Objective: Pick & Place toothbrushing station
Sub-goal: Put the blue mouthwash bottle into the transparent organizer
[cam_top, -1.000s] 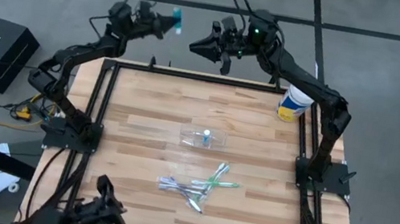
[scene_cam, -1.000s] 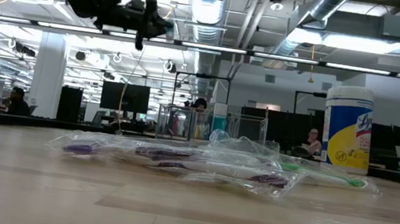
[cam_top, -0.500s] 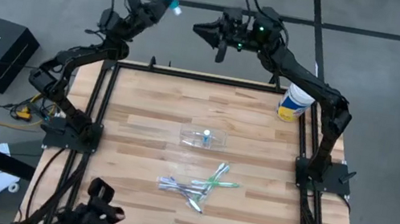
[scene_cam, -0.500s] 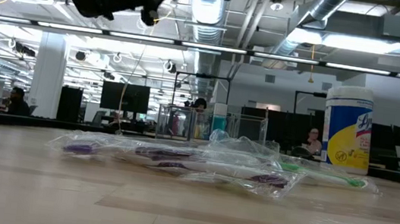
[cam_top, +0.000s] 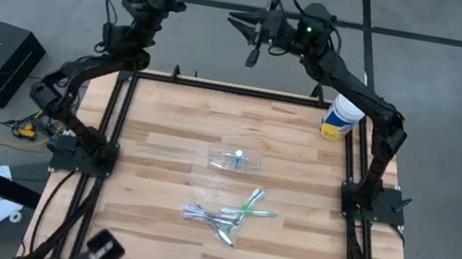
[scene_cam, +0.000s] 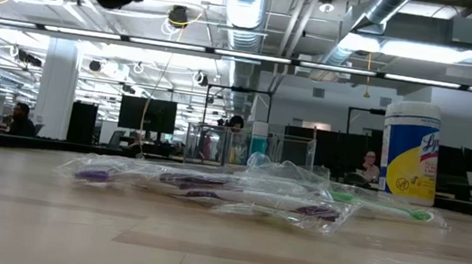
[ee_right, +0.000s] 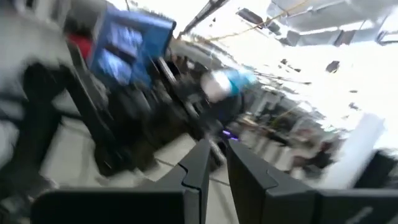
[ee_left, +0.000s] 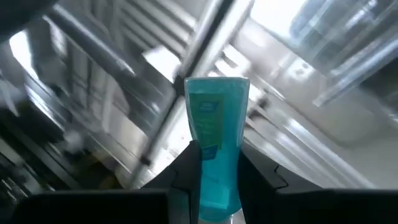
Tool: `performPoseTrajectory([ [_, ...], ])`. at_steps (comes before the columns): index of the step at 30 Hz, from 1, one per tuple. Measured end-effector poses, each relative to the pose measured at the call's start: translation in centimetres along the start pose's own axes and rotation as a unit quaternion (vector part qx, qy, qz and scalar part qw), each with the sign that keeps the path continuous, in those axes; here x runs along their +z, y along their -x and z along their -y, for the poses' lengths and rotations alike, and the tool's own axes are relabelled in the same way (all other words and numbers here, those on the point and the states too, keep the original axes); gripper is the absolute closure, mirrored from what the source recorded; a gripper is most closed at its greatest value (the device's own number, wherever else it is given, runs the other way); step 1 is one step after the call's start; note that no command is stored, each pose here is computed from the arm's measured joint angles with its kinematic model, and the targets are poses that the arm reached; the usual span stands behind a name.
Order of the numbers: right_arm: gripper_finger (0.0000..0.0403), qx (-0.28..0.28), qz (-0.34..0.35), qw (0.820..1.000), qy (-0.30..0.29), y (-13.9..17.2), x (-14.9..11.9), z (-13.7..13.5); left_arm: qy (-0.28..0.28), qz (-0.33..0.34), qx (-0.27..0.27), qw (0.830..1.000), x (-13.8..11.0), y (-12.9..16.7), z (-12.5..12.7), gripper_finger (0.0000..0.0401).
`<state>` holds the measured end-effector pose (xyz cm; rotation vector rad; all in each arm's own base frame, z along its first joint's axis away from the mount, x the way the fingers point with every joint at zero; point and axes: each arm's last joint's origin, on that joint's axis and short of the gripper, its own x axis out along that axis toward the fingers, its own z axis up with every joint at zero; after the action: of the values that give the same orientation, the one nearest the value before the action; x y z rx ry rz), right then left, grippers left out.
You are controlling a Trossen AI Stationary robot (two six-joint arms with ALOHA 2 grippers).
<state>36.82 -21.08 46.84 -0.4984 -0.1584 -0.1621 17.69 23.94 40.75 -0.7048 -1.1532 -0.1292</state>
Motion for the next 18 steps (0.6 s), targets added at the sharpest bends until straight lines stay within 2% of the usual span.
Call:
performPoseTrajectory([
  [4,0.0356,-0.009,-0.008,0.997,0.074,-0.1,0.4,-0.2,0.046,-0.027,-0.035,0.998,-1.1,-1.5,2.1,0.0334],
  [9,0.0356,-0.022,0.003,0.989,0.149,-0.3,1.8,-0.6,0.089,-0.067,-0.023,0.993,-2.4,-3.0,4.5,0.0334],
  [14,0.0356,-0.027,0.010,0.971,0.239,-0.9,3.2,-2.1,0.141,-0.107,0.008,0.984,-4.1,-3.4,5.6,0.0334],
  [18,0.0356,-0.040,0.002,0.947,0.318,-1.5,4.0,-3.7,0.186,-0.122,0.015,0.975,-5.4,-3.5,5.9,0.0334],
])
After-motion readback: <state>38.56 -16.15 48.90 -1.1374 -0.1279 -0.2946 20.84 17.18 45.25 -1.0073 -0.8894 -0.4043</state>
